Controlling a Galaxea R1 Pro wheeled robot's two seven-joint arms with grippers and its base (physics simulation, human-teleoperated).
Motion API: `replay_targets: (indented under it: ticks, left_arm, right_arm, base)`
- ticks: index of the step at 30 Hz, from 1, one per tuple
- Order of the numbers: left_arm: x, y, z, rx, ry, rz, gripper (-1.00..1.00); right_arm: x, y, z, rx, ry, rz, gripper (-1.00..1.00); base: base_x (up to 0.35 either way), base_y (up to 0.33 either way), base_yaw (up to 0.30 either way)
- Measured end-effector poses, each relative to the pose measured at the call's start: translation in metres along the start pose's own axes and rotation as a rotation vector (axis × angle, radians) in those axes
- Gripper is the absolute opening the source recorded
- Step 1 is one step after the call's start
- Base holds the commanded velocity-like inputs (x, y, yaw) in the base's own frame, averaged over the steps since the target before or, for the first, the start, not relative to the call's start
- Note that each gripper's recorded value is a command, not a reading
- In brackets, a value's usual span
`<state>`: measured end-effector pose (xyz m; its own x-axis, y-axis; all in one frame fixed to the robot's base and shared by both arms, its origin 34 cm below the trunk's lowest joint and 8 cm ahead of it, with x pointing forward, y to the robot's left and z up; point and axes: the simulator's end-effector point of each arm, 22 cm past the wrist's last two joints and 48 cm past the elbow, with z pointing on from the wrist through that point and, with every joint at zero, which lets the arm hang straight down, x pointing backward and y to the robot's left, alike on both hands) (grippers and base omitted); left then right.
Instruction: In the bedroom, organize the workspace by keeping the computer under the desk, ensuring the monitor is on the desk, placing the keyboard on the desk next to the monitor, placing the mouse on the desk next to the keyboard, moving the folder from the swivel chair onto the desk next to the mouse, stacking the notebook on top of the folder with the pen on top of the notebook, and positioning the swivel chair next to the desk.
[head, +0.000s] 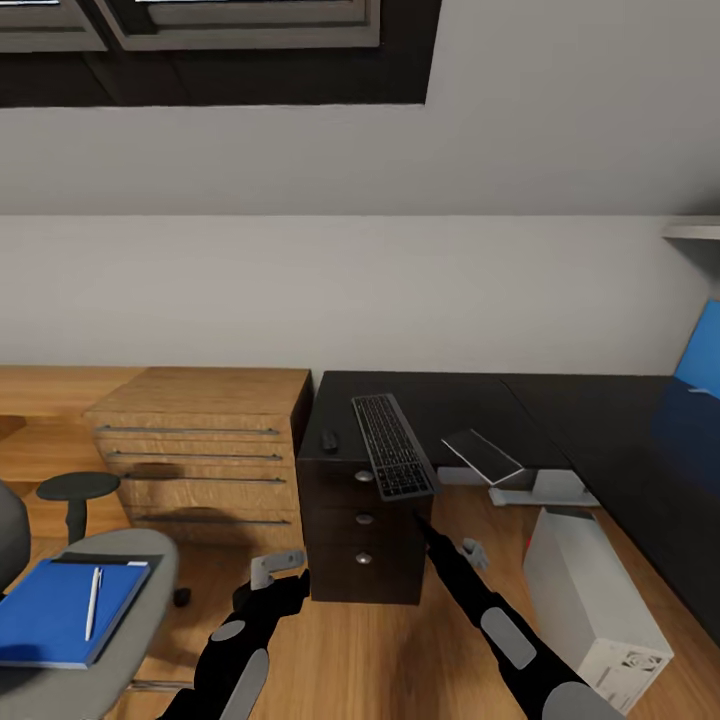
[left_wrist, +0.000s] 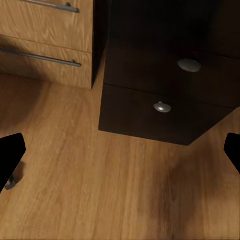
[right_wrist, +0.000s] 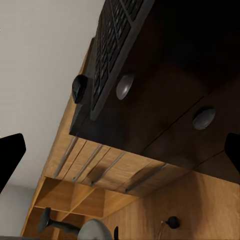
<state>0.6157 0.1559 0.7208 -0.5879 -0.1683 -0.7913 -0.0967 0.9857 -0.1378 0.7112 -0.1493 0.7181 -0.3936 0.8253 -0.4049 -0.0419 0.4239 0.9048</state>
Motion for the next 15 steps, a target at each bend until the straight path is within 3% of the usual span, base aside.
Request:
replay_targets:
  ticks: [8, 15]
  left_arm:
    - [0.014, -0.005, 0.006, 0.013, 0.002, 0.012, 1.00]
    - [0.021, -0.011, 0.007, 0.027, 0.005, 0.026, 1.00]
  right_arm:
    - [0.023, -0.019, 0.006, 0.061, 0.023, 0.026, 1.00]
    - [0.035, -0.016, 0.015, 0.092, 0.001, 0.100, 1.00]
  base:
    - [0.000, 0.000, 0.000]
    - [0.000, 0.000, 0.000]
